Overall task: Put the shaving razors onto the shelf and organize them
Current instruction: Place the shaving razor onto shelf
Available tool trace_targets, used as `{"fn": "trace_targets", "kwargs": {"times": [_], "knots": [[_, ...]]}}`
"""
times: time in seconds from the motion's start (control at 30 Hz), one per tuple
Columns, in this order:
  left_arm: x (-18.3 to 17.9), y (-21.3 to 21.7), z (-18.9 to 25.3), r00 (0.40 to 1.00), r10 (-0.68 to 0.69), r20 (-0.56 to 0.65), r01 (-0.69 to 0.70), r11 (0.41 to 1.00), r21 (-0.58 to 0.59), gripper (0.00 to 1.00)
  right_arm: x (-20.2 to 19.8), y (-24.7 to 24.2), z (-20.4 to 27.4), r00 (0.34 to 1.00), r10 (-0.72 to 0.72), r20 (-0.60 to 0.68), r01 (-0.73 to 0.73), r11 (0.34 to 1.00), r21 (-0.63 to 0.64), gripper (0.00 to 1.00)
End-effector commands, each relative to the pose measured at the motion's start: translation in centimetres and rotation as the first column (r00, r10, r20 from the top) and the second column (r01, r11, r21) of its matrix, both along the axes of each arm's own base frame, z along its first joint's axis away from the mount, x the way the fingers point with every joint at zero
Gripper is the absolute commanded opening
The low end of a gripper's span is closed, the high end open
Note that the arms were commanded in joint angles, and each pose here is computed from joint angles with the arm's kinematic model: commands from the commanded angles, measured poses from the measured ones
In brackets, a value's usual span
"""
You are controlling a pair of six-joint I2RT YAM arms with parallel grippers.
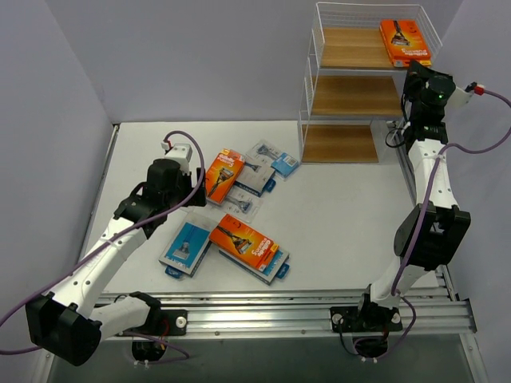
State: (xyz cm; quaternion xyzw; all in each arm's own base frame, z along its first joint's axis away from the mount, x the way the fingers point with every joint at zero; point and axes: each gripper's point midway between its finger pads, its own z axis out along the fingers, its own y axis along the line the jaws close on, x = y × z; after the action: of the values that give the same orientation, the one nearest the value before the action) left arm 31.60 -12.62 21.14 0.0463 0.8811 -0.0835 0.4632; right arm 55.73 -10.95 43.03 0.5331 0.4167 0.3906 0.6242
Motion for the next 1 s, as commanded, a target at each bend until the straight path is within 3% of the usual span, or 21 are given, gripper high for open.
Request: {"fn": "trace_targets", "kwargs": {"times": [0.0,0.43,0.7,0.97], "knots": [[0.3,-0.7,0.9,1.000,-0.016,0.022,0.016,1.000,-0.022,0.94,0.2,-0.9,0.8,0.999,-0.025,0.020,0.025,0.999,-0.027,0.00],[0.2,-0.7,1.0,1.000,-0.020,0.024,0.020,0.999,-0.025,0.94,-0.3,-0.4,2.3,0.998,-0.006,0.056,0.009,0.999,-0.053,0.22],[0.1,-0.7,1.2,0.999,-0.022,0.030,0.022,0.999,-0.027,0.94,-0.9,-0.3,3.1,0.998,-0.006,0.062,0.010,0.998,-0.060,0.27],[0.0,-0.9,1.4,0.999,-0.034,0.033,0.035,0.999,-0.035,0.94,-1.5,-0.1,3.5,0.998,-0.002,0.063,0.007,0.997,-0.077,0.44]]}}
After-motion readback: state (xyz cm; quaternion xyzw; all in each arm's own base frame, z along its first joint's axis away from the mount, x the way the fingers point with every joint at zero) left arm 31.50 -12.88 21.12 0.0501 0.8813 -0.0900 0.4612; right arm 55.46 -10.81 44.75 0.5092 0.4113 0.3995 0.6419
